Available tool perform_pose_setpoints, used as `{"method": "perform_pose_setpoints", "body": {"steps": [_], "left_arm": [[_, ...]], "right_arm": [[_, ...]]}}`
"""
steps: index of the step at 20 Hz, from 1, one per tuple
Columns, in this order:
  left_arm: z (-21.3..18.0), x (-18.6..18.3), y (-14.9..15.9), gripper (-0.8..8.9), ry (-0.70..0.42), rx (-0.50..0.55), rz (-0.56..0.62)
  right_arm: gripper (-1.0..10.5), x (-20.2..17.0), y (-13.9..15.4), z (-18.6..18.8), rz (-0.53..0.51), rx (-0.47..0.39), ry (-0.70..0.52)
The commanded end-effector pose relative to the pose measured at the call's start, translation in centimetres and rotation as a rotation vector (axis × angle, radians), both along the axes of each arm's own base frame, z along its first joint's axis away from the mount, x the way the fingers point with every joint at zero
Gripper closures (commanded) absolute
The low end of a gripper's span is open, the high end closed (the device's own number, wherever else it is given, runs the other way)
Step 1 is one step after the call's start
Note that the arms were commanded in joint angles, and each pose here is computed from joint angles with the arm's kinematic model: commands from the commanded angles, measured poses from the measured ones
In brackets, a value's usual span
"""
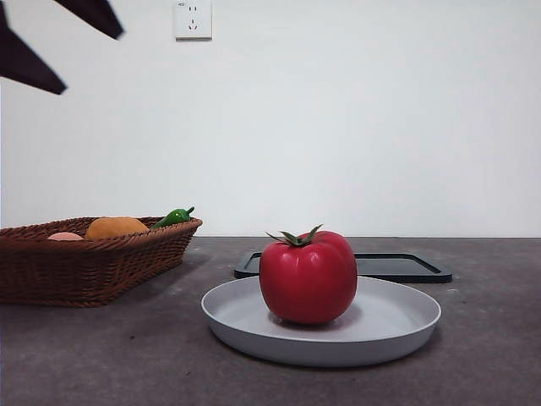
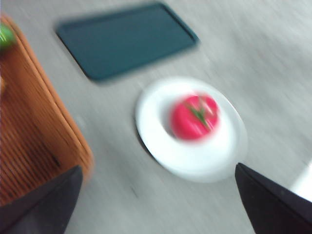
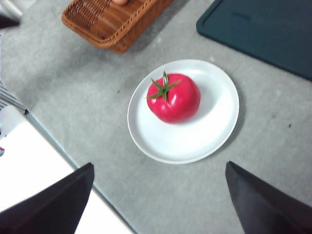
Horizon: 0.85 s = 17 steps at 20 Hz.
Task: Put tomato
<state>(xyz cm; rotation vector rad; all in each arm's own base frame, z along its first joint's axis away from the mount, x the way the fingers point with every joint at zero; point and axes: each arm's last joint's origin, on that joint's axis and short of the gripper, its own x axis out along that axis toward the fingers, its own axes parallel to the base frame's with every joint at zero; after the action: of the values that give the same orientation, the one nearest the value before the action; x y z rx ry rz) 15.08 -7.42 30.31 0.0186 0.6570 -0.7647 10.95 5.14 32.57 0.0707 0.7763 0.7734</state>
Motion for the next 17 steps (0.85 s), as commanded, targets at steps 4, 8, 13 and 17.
{"method": "perform_pose_setpoints", "body": {"steps": [4, 8, 13, 17], "left_arm": [[-0.3, -2.6, 0.6, 3.18, 0.142, -0.003, -0.152], [-0.4, -3.0, 0.8, 3.18, 0.16, 0.002, -0.166], [-0.3, -3.0, 0.8, 3.18, 0.154, 0.001, -0.165], [-0.3, -3.0, 0.8, 3.18, 0.153, 0.0, -0.166]], "right_arm": [[5.2, 0.8, 0.3, 0.4, 0.0, 0.008, -0.009], [5.2, 1.8, 0.7, -0.1, 0.0, -0.006, 0.032], [5.2, 2.9, 1.7, -0.5, 0.045, -0.006, 0.051], [5.2, 4.9, 4.0, -1.2, 0.119, -0.006, 0.037]]}}
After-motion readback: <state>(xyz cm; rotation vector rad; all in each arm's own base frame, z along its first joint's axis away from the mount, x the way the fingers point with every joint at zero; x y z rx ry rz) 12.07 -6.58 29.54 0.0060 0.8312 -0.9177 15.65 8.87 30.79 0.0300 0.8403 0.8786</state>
